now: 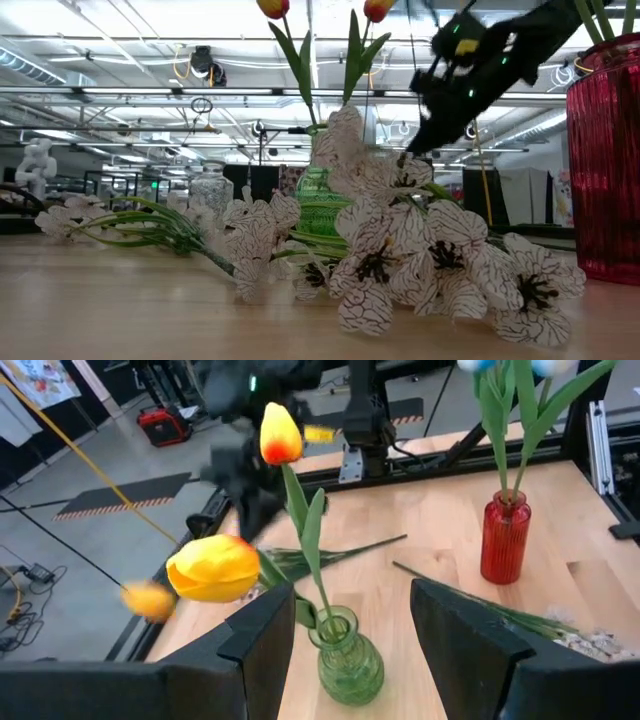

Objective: Sort flowers into vase by color
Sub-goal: Put the yellow tulip into the green vase

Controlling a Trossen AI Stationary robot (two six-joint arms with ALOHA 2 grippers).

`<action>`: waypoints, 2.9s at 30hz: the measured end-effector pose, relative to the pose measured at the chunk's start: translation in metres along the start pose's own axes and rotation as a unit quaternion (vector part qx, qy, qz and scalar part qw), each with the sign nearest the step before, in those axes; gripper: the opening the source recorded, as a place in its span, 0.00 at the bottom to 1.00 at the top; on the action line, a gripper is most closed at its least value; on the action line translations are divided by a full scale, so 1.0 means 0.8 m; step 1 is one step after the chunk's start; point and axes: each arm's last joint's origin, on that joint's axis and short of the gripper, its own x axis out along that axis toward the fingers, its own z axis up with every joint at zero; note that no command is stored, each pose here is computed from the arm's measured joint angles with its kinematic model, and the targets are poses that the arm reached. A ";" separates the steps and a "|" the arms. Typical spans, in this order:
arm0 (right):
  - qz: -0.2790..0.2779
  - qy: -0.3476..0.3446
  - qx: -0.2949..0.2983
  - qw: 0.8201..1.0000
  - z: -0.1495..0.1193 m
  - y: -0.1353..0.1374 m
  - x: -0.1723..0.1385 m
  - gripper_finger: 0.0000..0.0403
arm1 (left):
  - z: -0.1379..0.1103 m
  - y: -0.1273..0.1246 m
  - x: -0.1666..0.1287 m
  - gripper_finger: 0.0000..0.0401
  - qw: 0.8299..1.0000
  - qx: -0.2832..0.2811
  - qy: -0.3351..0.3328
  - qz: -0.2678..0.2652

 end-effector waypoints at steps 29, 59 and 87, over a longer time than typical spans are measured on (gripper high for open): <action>0.214 -0.498 0.010 0.840 0.098 0.032 -0.167 0.00 | 0.020 -0.021 0.037 0.52 0.996 -0.033 -0.079 0.007; 0.229 -0.532 0.017 0.815 0.107 0.082 -0.132 0.00 | 0.080 0.058 0.107 0.52 0.942 -0.089 -0.322 -0.005; 0.230 -0.504 -0.007 0.832 0.122 0.107 -0.139 0.00 | 0.112 0.070 0.173 0.68 0.947 -0.035 -0.313 -0.066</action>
